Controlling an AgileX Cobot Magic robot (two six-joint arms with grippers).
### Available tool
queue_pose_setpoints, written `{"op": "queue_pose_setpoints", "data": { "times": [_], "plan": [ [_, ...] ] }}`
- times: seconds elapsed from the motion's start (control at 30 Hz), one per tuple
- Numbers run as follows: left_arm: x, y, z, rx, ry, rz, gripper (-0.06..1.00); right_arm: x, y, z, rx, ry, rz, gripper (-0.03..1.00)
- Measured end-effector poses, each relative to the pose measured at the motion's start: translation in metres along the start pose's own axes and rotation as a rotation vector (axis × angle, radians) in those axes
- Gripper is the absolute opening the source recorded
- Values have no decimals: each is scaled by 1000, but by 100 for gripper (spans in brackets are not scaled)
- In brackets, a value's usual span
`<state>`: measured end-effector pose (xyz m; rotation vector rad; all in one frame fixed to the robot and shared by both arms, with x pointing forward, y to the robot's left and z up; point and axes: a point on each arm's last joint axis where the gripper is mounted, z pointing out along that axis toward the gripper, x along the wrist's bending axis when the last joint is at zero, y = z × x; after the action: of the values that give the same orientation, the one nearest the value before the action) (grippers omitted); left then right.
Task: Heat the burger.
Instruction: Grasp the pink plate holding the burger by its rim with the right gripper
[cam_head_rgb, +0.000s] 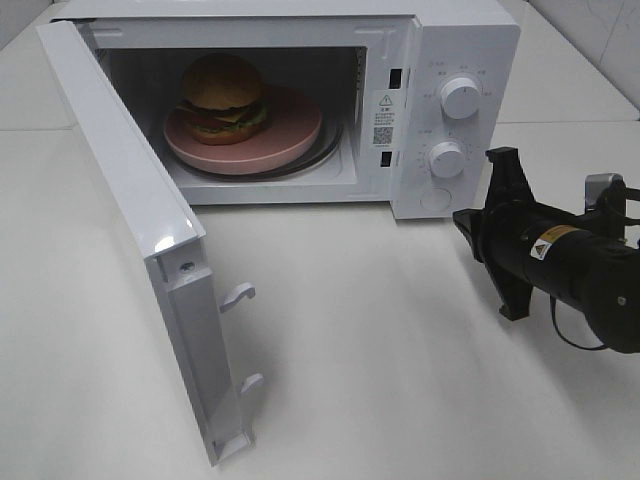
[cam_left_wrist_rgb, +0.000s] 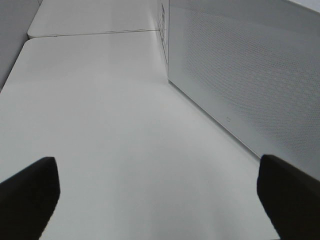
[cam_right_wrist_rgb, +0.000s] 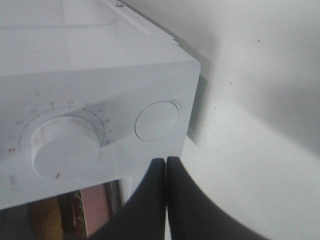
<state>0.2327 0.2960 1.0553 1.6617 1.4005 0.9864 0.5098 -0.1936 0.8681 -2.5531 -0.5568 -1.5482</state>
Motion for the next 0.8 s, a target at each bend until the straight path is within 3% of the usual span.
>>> {"op": "queue_pose_setpoints", "data": {
  "times": [0.03, 0.1, 0.13, 0.17, 0.2, 0.27, 0.3, 0.37, 0.4, 0.43, 0.5, 0.53, 0.6, 0.63, 0.7, 0.77, 0.8],
  "plan": [
    [0, 0, 0, 0, 0, 0, 100, 1, -1, -8, 17, -18, -80, 0],
    [0, 0, 0, 0, 0, 0, 100, 2, -1, -11, 25, -28, -122, 0],
    [0, 0, 0, 0, 0, 0, 100, 4, -1, -18, 44, -61, -248, 0],
    [0, 0, 0, 0, 0, 0, 100, 4, -1, -18, 44, -61, -248, 0],
    [0, 0, 0, 0, 0, 0, 100, 8, -1, -25, 65, -98, -359, 0],
    [0, 0, 0, 0, 0, 0, 100, 11, -1, -29, 74, -112, -409, 0],
    [0, 0, 0, 0, 0, 0, 100, 13, -1, -37, 105, -161, -537, 0],
    [0, 0, 0, 0, 0, 0, 100, 15, 0, -42, 121, -182, -590, 0],
    [0, 0, 0, 0, 0, 0, 100, 19, 0, -50, 156, -218, -726, 0],
    [0, 0, 0, 0, 0, 0, 100, 19, 0, -50, 156, -218, -726, 0],
    [0, 0, 0, 0, 0, 0, 100, 28, 1, -61, 222, -263, -920, 0],
    [0, 0, 0, 0, 0, 0, 100, 28, 1, -61, 222, -263, -920, 0],
    [0, 0, 0, 0, 0, 0, 100, 39, 2, -71, 303, -298, -1106, 0],
    [0, 0, 0, 0, 0, 0, 100, 39, 2, -71, 303, -298, -1106, 0],
    [0, 0, 0, 0, 0, 0, 100, 50, 2, -77, 398, -332, -1264, 0],
    [0, 0, 0, 0, 0, 0, 100, 53, 2, -78, 426, -344, -1297, 0],
    [0, 0, 0, 0, 0, 0, 100, 54, 1, -81, 512, -388, -1370, 0]
  ]
}}
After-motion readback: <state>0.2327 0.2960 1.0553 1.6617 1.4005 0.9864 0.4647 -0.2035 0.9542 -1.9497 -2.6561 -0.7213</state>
